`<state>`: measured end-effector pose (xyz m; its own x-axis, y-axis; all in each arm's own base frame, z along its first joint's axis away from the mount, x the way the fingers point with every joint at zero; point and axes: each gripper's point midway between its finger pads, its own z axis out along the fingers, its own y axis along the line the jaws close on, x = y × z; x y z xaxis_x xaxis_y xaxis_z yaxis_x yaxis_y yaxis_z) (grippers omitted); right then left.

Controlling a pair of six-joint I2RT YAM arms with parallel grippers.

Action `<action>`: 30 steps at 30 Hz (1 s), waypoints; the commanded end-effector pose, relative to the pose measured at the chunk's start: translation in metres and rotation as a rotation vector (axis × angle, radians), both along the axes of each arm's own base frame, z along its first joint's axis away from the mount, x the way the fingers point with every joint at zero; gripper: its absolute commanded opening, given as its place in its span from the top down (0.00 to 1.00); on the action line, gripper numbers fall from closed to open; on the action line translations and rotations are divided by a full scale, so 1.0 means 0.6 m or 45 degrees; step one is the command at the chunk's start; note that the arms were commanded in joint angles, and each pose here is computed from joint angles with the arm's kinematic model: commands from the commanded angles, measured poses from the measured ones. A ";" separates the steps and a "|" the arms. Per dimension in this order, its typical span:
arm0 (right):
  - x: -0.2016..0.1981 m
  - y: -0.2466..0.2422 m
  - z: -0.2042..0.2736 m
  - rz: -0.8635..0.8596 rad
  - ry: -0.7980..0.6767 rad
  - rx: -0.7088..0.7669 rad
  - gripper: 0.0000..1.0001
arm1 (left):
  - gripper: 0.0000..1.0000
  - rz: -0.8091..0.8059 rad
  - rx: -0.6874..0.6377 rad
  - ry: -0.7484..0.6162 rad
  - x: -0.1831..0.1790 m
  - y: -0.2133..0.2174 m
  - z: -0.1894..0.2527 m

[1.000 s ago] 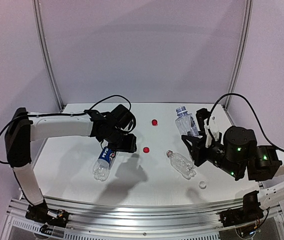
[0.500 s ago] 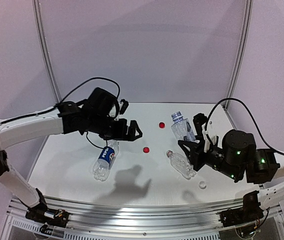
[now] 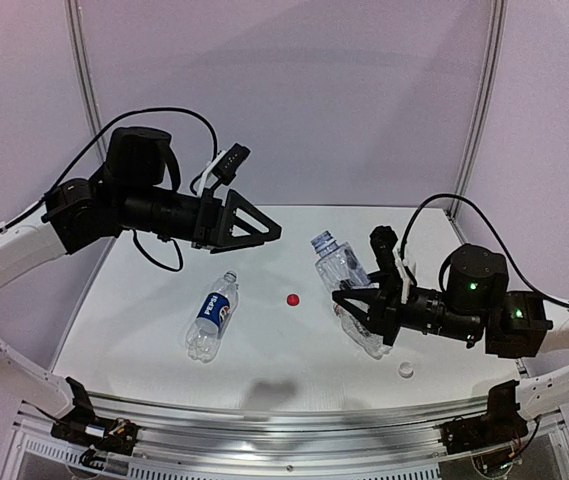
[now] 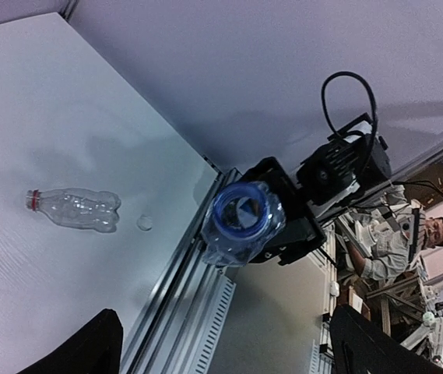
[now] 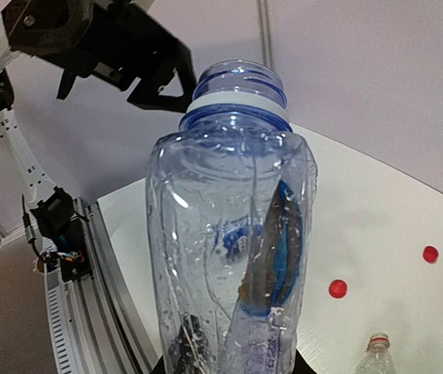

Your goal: Unscrew the bottle caps

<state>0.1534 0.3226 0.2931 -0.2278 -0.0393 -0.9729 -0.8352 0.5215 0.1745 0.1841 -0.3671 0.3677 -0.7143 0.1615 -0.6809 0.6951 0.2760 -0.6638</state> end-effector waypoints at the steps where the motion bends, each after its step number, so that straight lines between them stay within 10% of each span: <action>1: -0.031 0.034 0.031 0.206 -0.019 0.048 1.00 | 0.11 -0.118 -0.032 0.048 -0.027 -0.014 0.025; 30: -0.032 0.097 0.039 0.320 -0.011 0.036 1.00 | 0.56 -0.238 0.049 0.217 -0.054 -0.051 -0.023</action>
